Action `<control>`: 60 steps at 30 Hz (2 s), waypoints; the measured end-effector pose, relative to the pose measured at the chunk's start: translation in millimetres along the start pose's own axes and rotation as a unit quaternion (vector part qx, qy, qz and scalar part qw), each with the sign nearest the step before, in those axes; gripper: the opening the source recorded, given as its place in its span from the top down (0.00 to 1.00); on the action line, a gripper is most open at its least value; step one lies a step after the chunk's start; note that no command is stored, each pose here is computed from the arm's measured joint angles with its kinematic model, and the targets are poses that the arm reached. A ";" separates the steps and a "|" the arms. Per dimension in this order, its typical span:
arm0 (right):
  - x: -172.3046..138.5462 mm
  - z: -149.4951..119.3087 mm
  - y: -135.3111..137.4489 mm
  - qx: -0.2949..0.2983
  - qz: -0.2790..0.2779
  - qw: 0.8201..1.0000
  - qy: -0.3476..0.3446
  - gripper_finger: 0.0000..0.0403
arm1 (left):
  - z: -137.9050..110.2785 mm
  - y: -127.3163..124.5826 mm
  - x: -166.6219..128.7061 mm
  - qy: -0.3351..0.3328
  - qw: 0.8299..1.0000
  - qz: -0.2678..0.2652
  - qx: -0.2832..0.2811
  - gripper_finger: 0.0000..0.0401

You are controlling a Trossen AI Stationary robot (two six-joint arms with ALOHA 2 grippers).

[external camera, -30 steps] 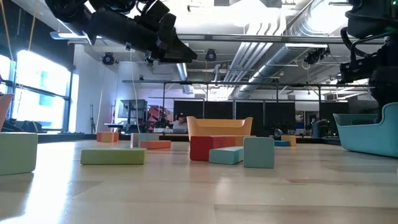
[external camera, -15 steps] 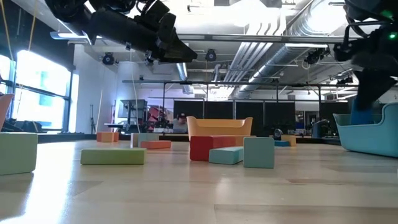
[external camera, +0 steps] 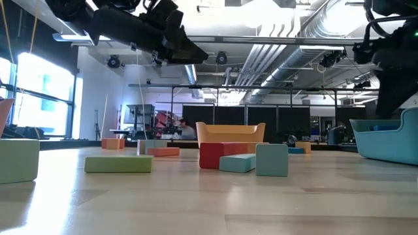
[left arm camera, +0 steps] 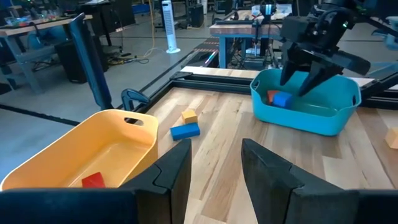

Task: Sort blocks by size
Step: Adjust the thick rectangular blue block in the blue bin

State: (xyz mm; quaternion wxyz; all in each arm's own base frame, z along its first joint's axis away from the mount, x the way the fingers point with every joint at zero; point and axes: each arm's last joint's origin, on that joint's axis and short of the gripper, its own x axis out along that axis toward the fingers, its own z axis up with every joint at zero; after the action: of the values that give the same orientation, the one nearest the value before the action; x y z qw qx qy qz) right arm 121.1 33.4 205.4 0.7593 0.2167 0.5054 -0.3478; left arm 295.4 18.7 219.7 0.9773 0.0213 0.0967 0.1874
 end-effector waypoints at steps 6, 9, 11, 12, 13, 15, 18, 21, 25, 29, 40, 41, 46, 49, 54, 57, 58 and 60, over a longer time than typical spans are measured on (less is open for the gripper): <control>5.2 7.3 -1.6 0.013 -0.040 0.999 -0.034 0.42 | 0.5 0.3 0.1 -0.002 1.000 0.001 -0.001 0.69; 11.6 13.3 -2.0 0.013 -0.059 0.998 -0.019 0.42 | 0.6 0.8 0.2 -0.003 1.000 0.002 -0.001 0.69; 16.8 16.4 -1.7 0.004 -0.062 0.998 0.013 0.42 | 0.6 0.8 0.2 -0.003 1.000 0.002 -0.001 0.69; 19.5 18.0 -1.4 -0.003 -0.064 0.998 0.028 0.42 | 0.6 0.8 0.2 -0.003 1.000 0.002 -0.001 0.69; 22.2 19.3 -0.8 -0.011 -0.065 0.997 0.041 0.42 | 0.6 0.8 0.2 -0.003 1.000 0.002 -0.001 0.69; 27.1 21.1 0.0 -0.022 -0.067 0.995 0.068 0.42 | 0.6 0.8 0.2 -0.003 1.000 0.002 0.001 0.69; 33.9 22.7 1.4 -0.035 -0.069 0.992 0.103 0.42 | 0.6 0.8 0.2 -0.003 1.000 0.002 0.003 0.69; 39.8 24.2 2.0 -0.045 -0.079 0.988 0.125 0.44 | 0.6 0.8 0.2 -0.003 1.000 0.002 0.003 0.69; 43.5 25.5 0.7 -0.048 -0.101 0.985 0.129 0.57 | 0.6 0.8 0.2 -0.003 1.000 0.002 0.004 0.69; 36.2 24.9 -0.7 -0.041 -0.111 0.985 0.126 0.68 | 0.6 0.8 0.2 -0.003 1.000 0.002 0.004 0.69; -3.3 3.5 24.7 -0.032 -0.138 0.989 0.035 0.68 | 0.6 0.8 0.2 -0.003 1.000 0.002 0.000 0.69; -2.1 -2.0 27.2 -0.031 -0.146 0.988 0.029 0.68 | 0.6 0.8 0.2 -0.003 1.000 0.002 -0.001 0.69; 4.2 -25.2 34.4 -0.028 -0.219 0.975 0.017 0.68 | 0.6 0.8 0.2 -0.003 1.000 0.002 -0.001 0.69; 7.7 -32.8 39.9 -0.020 -0.231 0.973 0.007 0.68 | 0.6 0.8 0.2 -0.003 1.000 0.002 -0.002 0.69; 7.6 -38.1 43.4 0.005 -0.220 0.976 -0.007 0.51 | 1.4 0.8 0.2 -0.007 1.000 0.002 -0.003 0.69; 4.4 -38.8 42.4 0.020 -0.206 0.978 -0.011 0.41 | 2.7 0.8 0.2 -0.013 1.000 0.002 -0.005 0.69; 2.6 -38.7 41.7 0.023 -0.199 0.980 -0.012 0.39 | 2.9 0.8 0.2 -0.014 1.000 0.002 -0.006 0.69; -1.4 -38.5 39.4 0.035 -0.187 0.982 -0.017 0.37 | 3.0 0.8 0.2 -0.015 1.000 0.002 -0.006 0.69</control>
State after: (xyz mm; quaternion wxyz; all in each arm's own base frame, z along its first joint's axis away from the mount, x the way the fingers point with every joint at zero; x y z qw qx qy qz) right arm 126.5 86.2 190.6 0.6815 0.1392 0.5115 -0.5045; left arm 295.9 19.5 222.6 0.9783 0.0186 0.0813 0.1894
